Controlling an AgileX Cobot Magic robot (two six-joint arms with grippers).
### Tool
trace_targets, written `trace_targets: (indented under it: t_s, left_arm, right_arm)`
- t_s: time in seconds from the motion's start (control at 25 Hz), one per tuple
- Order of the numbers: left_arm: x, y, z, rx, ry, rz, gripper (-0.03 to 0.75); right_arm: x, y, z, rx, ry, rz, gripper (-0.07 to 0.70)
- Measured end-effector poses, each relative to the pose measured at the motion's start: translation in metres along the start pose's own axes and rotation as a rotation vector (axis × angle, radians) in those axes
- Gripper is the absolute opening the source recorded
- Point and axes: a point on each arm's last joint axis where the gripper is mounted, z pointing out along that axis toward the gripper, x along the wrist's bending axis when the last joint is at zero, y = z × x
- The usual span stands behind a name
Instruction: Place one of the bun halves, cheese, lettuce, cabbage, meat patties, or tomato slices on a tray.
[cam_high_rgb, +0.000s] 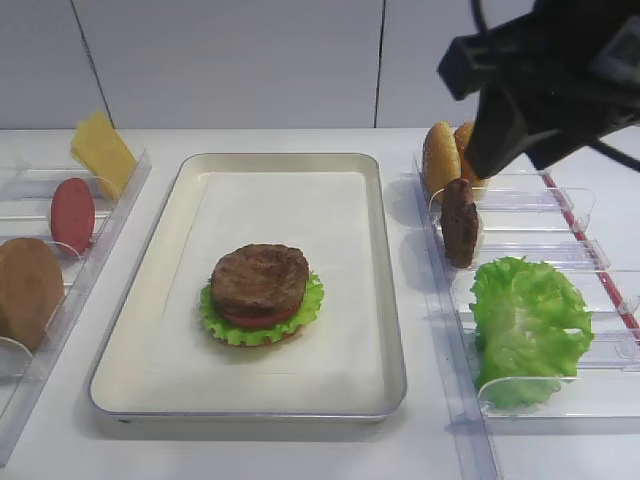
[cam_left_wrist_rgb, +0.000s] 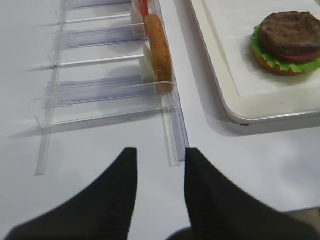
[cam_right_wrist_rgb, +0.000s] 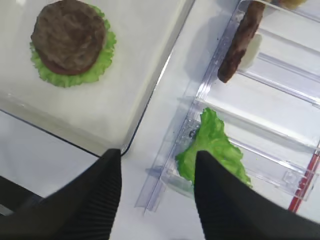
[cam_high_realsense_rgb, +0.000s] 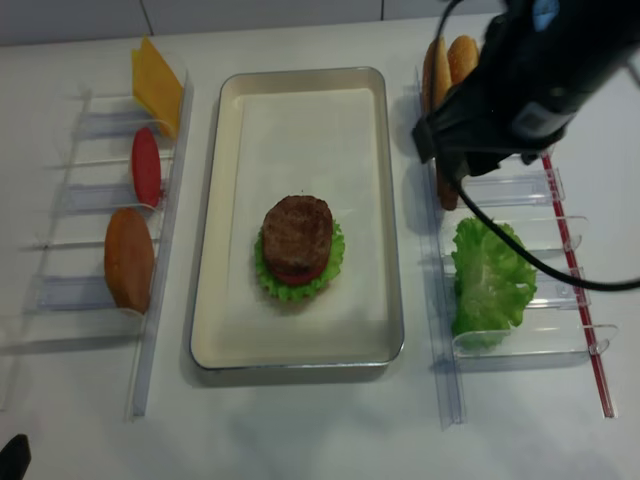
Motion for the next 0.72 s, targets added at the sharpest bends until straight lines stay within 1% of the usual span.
trace_targets:
  t_s: [0.16, 0.32, 0.36, 0.4, 0.56, 0.64, 0.72]
  left_arm:
    - [0.000, 0.000, 0.000, 0.000, 0.000, 0.000, 0.239]
    - [0.000, 0.000, 0.000, 0.000, 0.000, 0.000, 0.239]
    - [0.000, 0.000, 0.000, 0.000, 0.000, 0.000, 0.239]
    - [0.000, 0.000, 0.000, 0.000, 0.000, 0.000, 0.239]
    - [0.000, 0.000, 0.000, 0.000, 0.000, 0.000, 0.239]
    - [0.000, 0.000, 0.000, 0.000, 0.000, 0.000, 0.239]
    - [0.000, 0.000, 0.000, 0.000, 0.000, 0.000, 0.239]
  right_arm:
    - [-0.002, -0.036, -0.031, -0.076, -0.006, 0.011, 0.344]
    - [-0.009, -0.083, -0.058, -0.171, -0.035, -0.007, 0.344]
    - [-0.011, -0.097, -0.064, -0.196, -0.041, -0.019, 0.344]
    - [-0.013, -0.110, -0.067, -0.214, -0.048, -0.027, 0.344]
    - [-0.025, -0.170, -0.080, -0.344, -0.094, -0.058, 0.344]
    - [-0.031, -0.207, -0.084, -0.435, -0.105, -0.067, 0.344]
    - [-0.036, -0.233, -0.081, -0.493, -0.111, -0.071, 0.344]
